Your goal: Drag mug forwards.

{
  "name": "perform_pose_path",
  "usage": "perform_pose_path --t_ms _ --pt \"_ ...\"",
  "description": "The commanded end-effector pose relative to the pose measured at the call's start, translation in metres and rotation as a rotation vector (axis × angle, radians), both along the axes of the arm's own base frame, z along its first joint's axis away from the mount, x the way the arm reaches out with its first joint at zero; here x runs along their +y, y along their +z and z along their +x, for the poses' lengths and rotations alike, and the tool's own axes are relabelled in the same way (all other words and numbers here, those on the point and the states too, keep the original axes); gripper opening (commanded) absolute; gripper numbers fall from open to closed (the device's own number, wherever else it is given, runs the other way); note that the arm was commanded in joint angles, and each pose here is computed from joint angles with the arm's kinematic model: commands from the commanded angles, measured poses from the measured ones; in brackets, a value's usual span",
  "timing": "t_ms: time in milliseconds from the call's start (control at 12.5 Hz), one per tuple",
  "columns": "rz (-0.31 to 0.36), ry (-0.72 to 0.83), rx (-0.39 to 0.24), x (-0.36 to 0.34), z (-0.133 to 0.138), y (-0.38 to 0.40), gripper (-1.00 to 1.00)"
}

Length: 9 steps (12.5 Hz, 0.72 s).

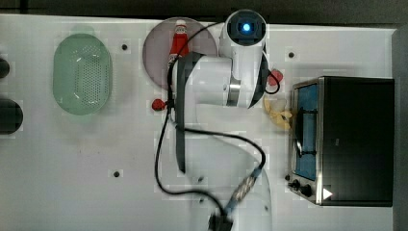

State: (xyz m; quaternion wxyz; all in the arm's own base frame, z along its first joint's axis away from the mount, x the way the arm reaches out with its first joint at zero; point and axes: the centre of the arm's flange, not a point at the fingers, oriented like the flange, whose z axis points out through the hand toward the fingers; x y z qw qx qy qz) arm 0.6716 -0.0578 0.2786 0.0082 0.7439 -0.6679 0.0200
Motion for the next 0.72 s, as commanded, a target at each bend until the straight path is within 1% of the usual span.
perform_pose_path --t_ms 80,320,480,720 --pt "-0.015 0.177 -0.041 0.032 -0.018 0.048 1.00" --pt "-0.016 0.306 -0.079 0.036 -0.036 0.090 1.00" --pt "-0.015 0.375 -0.081 0.033 -0.049 0.116 1.00" --pt "0.019 0.384 0.011 0.028 -0.077 0.158 1.00"
